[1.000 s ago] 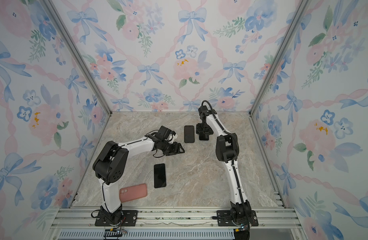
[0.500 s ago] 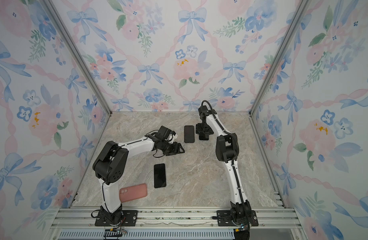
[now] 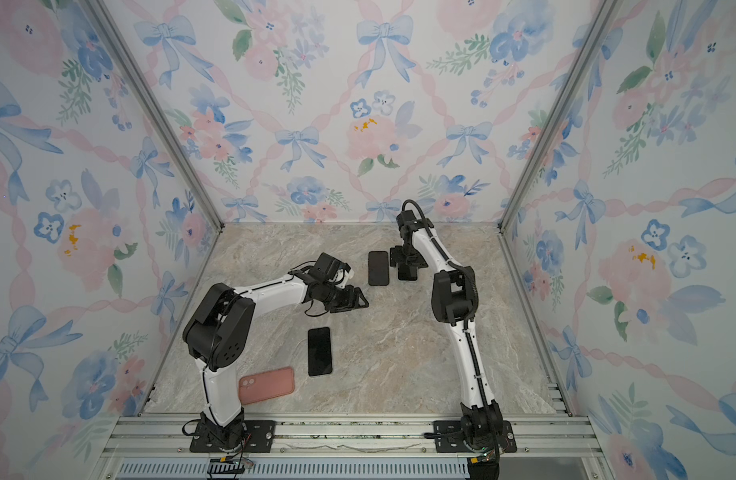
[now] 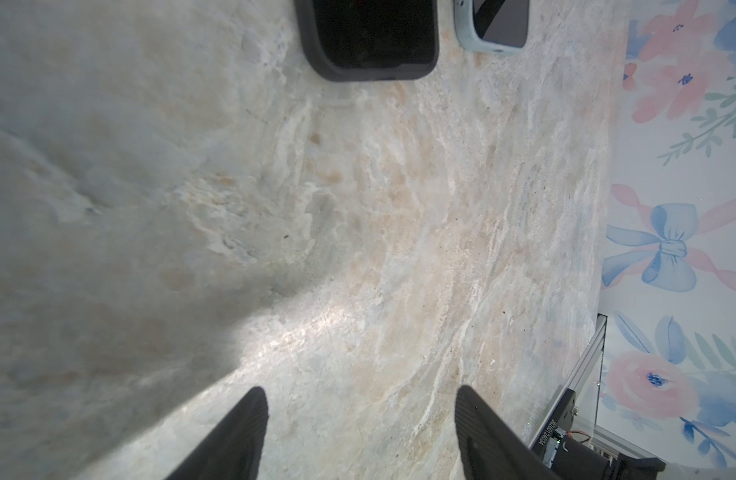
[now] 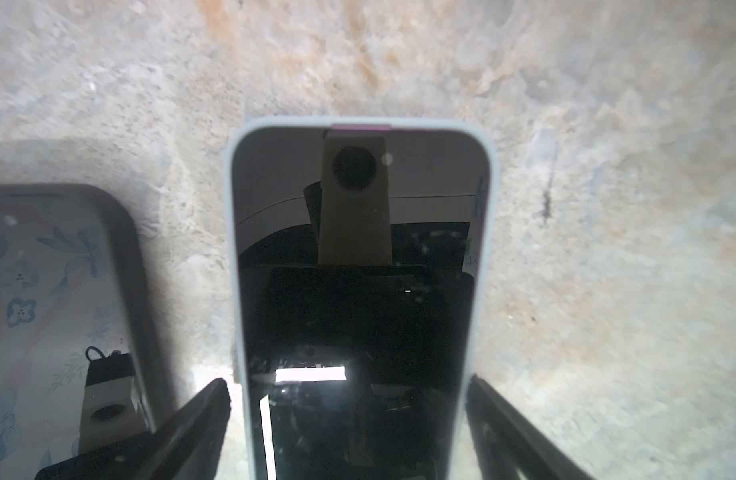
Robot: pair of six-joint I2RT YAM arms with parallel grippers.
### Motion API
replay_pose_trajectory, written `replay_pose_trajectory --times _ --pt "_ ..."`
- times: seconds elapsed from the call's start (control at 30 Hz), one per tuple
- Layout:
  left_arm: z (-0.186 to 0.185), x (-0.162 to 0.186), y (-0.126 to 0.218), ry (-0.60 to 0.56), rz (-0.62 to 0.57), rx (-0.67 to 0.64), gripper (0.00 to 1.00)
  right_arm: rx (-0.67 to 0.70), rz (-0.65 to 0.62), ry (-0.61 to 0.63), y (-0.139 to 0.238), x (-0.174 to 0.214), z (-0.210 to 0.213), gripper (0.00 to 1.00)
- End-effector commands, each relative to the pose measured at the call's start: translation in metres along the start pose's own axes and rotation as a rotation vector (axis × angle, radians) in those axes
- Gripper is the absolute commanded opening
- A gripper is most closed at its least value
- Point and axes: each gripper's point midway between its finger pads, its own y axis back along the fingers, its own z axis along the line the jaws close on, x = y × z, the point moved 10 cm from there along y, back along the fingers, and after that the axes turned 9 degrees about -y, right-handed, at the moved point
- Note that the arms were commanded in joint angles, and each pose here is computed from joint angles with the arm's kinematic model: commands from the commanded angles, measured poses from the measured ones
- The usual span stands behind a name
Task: Put the phone into the phone case
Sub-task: 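Lower the cased phone beside the far black phone and open the right gripper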
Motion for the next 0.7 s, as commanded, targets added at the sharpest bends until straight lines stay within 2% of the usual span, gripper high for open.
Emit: replay_pose_trajectory --times 0.0,0.13,0.23,0.47,0.67 --pt "-0.011 -0.002 0.021 -0.026 -0.043 0.025 0.73 -0.018 -0.084 0.017 0.056 -0.003 0.001 0.91" --pt "-0.017 0.004 0.037 -0.040 -0.069 0.027 0.73 -0.003 -0.113 0.023 0.078 0.008 0.002 0.90" --pt "-0.020 0.015 0.047 -0.045 -0.077 0.022 0.73 0.006 -0.132 0.038 0.093 0.030 0.009 0.89" --pt "-0.016 0.050 0.064 -0.024 -0.082 -0.019 0.73 -0.071 -0.187 0.065 0.116 0.122 0.026 0.86" --pt "-0.007 0.077 0.074 0.019 -0.089 -0.063 0.73 -0.194 -0.157 0.087 0.126 0.194 0.055 0.87"
